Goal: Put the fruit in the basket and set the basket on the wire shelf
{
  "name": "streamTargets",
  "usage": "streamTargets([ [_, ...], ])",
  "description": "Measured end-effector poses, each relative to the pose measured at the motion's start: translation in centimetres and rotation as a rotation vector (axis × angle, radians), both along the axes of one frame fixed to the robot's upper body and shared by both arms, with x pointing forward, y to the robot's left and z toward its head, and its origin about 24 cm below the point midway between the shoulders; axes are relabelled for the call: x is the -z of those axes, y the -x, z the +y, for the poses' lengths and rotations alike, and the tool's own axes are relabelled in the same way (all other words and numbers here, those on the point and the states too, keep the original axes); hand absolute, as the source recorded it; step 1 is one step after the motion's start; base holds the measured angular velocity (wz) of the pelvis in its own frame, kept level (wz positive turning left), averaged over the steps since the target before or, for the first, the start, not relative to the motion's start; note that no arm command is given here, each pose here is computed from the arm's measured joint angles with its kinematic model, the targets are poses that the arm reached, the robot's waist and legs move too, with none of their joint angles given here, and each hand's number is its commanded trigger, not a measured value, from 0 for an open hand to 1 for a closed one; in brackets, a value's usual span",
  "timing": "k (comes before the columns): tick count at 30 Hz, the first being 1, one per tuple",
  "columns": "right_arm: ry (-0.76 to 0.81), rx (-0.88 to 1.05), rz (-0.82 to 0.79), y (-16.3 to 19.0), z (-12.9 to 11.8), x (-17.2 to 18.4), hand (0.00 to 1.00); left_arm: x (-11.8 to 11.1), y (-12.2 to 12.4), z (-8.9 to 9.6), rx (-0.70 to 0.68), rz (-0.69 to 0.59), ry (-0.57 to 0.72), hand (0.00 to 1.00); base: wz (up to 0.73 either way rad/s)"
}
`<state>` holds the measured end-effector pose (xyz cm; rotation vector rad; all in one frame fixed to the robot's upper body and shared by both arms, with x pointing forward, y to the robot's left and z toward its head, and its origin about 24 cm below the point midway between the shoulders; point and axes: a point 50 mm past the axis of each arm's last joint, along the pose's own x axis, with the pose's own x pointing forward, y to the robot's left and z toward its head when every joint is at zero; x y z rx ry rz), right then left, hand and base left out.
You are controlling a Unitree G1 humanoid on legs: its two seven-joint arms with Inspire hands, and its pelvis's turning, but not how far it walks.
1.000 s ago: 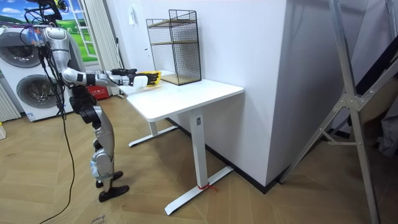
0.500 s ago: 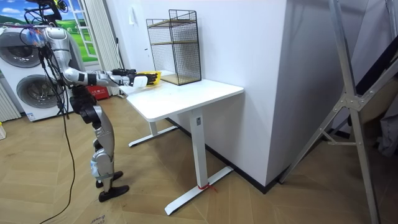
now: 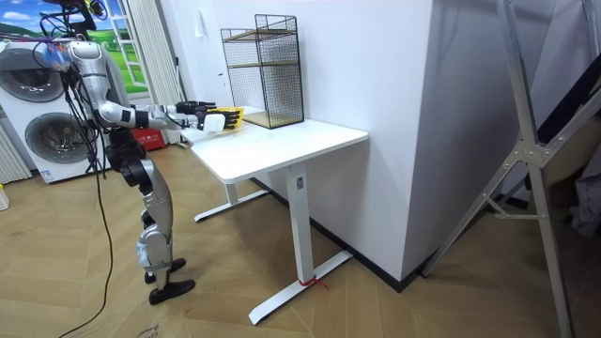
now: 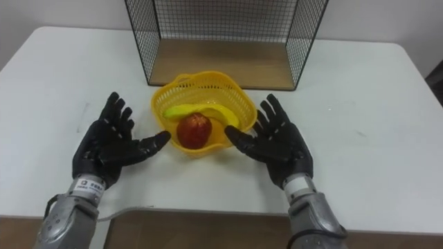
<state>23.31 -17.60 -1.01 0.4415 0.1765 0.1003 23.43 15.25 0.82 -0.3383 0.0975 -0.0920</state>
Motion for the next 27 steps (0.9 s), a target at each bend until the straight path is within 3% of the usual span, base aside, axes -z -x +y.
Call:
streamTargets([
  [12, 0.09, -0.049, -0.04, -1.3, 1.0, -1.0, 0.0, -0.6, -0.4, -2.1, 0.101, -0.03, 0.013, 0.0, -0.02],
  [27, 0.132, -0.037, 0.017, -1.0, 0.9, 0.2, 0.0, 0.0, -0.2, -2.7, 0.127, 0.006, 0.015, 0.0, -0.02],
])
